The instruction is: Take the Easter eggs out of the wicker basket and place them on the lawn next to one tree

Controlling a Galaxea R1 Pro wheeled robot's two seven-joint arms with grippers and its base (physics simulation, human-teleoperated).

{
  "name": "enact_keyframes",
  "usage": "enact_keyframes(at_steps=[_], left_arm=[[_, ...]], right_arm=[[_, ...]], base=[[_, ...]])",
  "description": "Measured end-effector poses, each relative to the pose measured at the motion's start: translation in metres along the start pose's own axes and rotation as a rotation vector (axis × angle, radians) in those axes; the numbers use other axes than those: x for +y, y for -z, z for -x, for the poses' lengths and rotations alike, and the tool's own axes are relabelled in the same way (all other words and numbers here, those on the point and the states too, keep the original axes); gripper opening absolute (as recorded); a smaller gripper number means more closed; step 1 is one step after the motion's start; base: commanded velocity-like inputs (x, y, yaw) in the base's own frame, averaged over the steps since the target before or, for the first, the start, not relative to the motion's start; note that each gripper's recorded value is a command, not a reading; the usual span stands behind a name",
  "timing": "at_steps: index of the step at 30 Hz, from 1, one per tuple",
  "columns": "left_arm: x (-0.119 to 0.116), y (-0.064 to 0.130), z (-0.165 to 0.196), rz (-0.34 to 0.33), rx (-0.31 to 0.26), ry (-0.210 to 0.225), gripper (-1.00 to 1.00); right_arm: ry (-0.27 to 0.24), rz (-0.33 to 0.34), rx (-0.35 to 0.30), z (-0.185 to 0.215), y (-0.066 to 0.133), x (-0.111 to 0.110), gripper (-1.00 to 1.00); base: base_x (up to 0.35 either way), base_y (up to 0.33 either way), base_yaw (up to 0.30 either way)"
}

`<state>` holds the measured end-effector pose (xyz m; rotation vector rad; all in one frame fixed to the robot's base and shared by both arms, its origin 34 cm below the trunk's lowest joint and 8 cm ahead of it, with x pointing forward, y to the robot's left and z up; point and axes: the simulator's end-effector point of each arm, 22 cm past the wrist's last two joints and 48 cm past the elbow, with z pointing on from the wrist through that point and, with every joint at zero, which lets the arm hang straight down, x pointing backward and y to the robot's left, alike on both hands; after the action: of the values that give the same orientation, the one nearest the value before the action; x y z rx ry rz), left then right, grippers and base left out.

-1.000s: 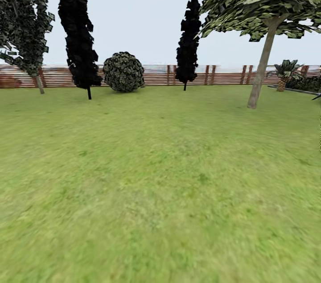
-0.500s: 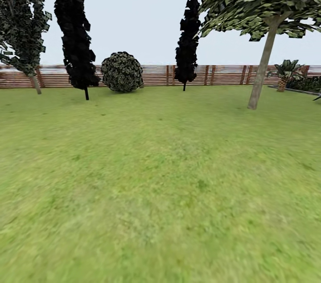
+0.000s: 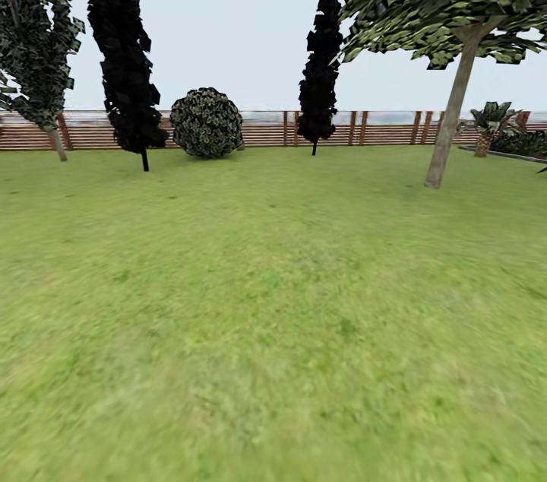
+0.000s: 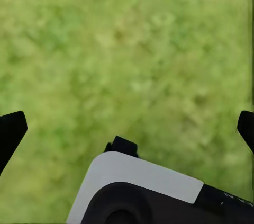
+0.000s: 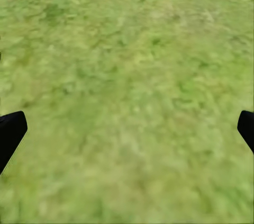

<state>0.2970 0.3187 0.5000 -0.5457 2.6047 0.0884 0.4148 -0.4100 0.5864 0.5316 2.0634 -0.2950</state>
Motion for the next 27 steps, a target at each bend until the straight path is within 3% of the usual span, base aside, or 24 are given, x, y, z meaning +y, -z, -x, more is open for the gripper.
enact_keyframes(at_steps=[10,16,21,27], left_arm=[[-0.001,0.0,0.0,-0.002,0.001,0.0,1.0],[-0.001,0.0,-0.001,-0.001,0.004,0.0,1.0],[0.003,0.0,0.0,0.002,0.0,-0.001,1.0],[0.003,0.0,0.002,0.002,-0.005,-0.002,1.0]], right_arm=[[0.002,-0.014,0.045,-0.018,0.008,-0.005,1.0],[0.02,-0.04,0.144,-0.056,0.029,-0.018,1.0],[0.006,-0.026,0.189,-0.075,0.041,-0.001,1.0],[-0.002,-0.022,0.194,-0.078,0.044,0.004,1.0]], base=[[0.329,0.0,0.0],[0.329,0.0,0.0],[0.329,0.0,0.0],[0.329,0.0,0.0]])
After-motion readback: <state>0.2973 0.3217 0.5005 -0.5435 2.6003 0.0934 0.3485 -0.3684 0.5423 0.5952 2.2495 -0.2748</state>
